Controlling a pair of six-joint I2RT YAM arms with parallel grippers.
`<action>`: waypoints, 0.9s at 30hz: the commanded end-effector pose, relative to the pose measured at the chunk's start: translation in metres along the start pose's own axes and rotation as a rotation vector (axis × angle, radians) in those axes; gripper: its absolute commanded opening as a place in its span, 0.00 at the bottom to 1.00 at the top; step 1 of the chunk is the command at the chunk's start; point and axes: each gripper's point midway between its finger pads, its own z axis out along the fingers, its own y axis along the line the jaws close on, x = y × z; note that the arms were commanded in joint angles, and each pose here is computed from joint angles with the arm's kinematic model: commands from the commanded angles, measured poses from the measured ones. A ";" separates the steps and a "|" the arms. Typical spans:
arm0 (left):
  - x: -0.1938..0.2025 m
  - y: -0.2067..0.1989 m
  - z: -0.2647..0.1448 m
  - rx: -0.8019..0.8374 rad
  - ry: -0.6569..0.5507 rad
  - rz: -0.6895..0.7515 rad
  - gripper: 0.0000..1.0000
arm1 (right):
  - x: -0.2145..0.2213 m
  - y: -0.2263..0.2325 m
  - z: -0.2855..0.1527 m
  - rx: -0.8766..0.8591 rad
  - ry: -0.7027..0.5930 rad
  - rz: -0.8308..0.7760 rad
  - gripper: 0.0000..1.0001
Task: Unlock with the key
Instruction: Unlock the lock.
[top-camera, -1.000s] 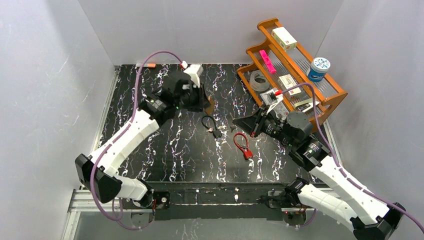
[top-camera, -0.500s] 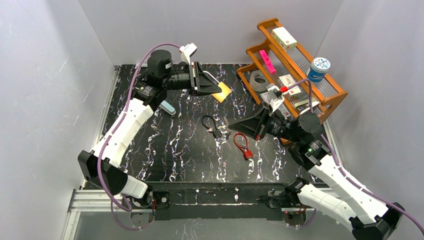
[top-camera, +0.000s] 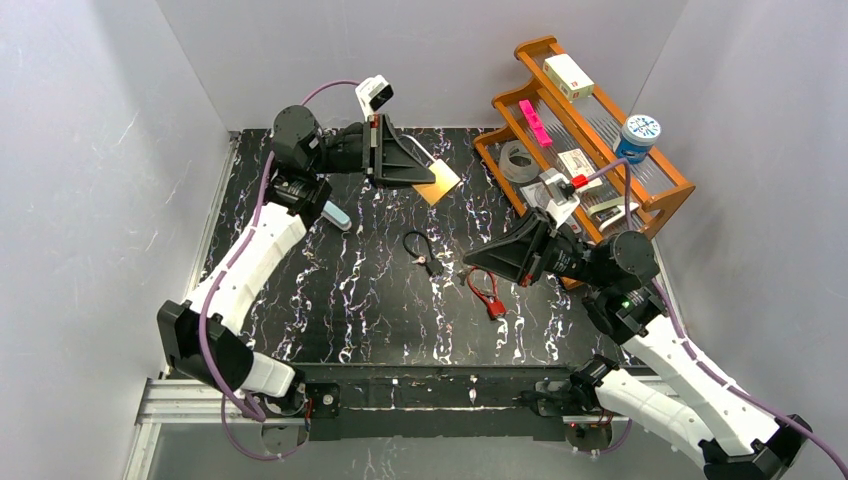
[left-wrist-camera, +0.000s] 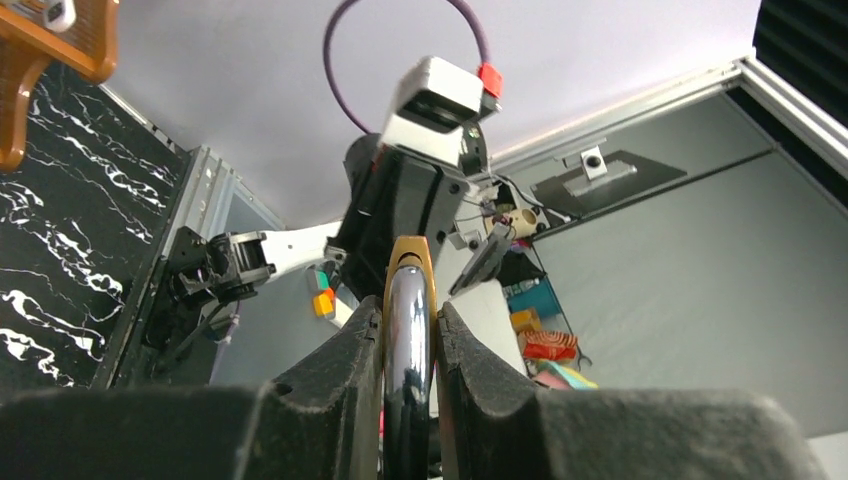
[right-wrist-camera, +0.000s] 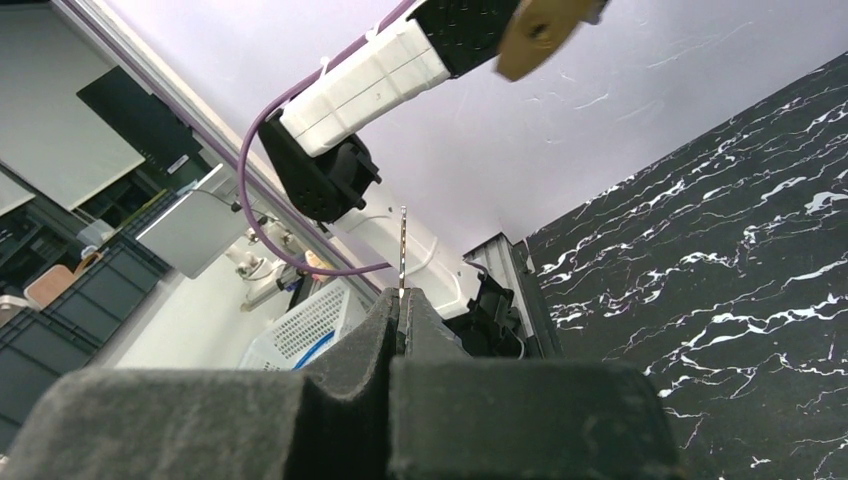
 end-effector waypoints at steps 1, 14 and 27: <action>0.027 -0.051 -0.013 0.079 0.046 0.153 0.00 | -0.014 0.005 0.001 0.011 -0.045 -0.039 0.01; 0.036 -0.048 -0.015 0.072 0.039 0.123 0.00 | -0.023 0.023 0.012 -0.098 -0.012 -0.084 0.01; 0.048 -0.046 -0.018 0.066 0.050 0.123 0.00 | -0.029 0.009 0.029 -0.059 0.018 0.007 0.01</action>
